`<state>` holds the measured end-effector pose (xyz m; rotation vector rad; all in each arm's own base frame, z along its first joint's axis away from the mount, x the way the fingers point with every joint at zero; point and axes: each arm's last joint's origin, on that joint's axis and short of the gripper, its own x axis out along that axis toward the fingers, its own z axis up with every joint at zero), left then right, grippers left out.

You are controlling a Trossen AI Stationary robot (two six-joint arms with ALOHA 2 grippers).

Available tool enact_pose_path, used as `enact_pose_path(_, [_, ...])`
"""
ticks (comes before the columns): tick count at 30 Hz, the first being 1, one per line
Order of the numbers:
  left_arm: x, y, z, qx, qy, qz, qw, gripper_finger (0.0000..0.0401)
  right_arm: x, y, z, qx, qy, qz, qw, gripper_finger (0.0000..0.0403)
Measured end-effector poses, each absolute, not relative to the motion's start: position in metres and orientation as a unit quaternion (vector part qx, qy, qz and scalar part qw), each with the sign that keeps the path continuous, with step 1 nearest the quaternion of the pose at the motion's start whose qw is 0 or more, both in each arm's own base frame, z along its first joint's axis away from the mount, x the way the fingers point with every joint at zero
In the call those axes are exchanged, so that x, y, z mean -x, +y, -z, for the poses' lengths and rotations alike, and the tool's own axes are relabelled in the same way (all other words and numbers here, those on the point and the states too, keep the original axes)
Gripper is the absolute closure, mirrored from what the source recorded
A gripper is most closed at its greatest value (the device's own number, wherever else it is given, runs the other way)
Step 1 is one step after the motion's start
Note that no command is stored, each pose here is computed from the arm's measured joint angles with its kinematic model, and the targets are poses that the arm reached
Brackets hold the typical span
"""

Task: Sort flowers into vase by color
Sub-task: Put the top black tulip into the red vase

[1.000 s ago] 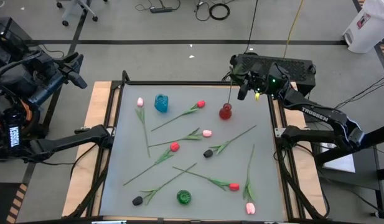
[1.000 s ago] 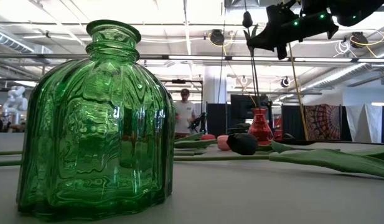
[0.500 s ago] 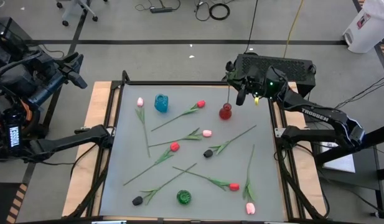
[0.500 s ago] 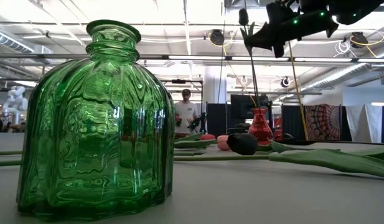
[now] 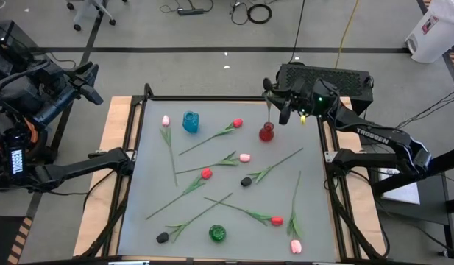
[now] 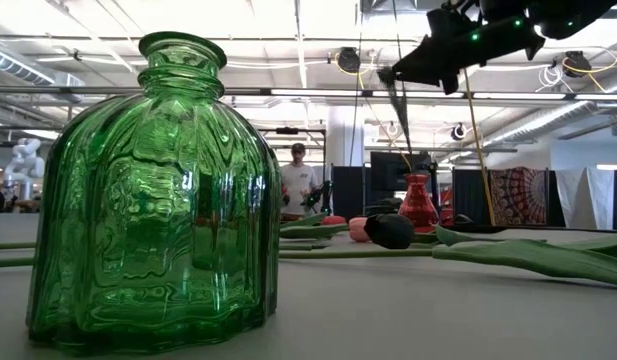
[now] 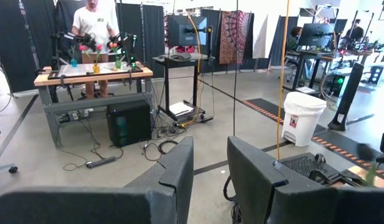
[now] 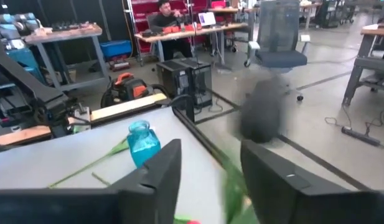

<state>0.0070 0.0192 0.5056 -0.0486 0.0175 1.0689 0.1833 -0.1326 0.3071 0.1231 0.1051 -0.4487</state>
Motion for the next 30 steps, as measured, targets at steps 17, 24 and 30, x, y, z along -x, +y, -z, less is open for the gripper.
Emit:
enact_pose_path(17, [-0.007,0.019,-0.506,0.023,0.008,-0.51,0.86,0.0296,-0.166,-0.118,-0.314,-0.08,0.063,0.207,0.973,0.0147])
enact_pose_path(24, [-0.007,0.019,-0.506,0.023,0.008,-0.509,0.86,0.0296,-0.151,-0.094,-0.334,-0.056,0.014,0.156,0.986,0.0151])
enact_pose_path(30, [-0.007,0.019,-0.506,0.023,0.008,-0.509,0.86,0.0296,-0.153,-0.079,-0.338,-0.05,0.004,0.116,0.992,0.0151])
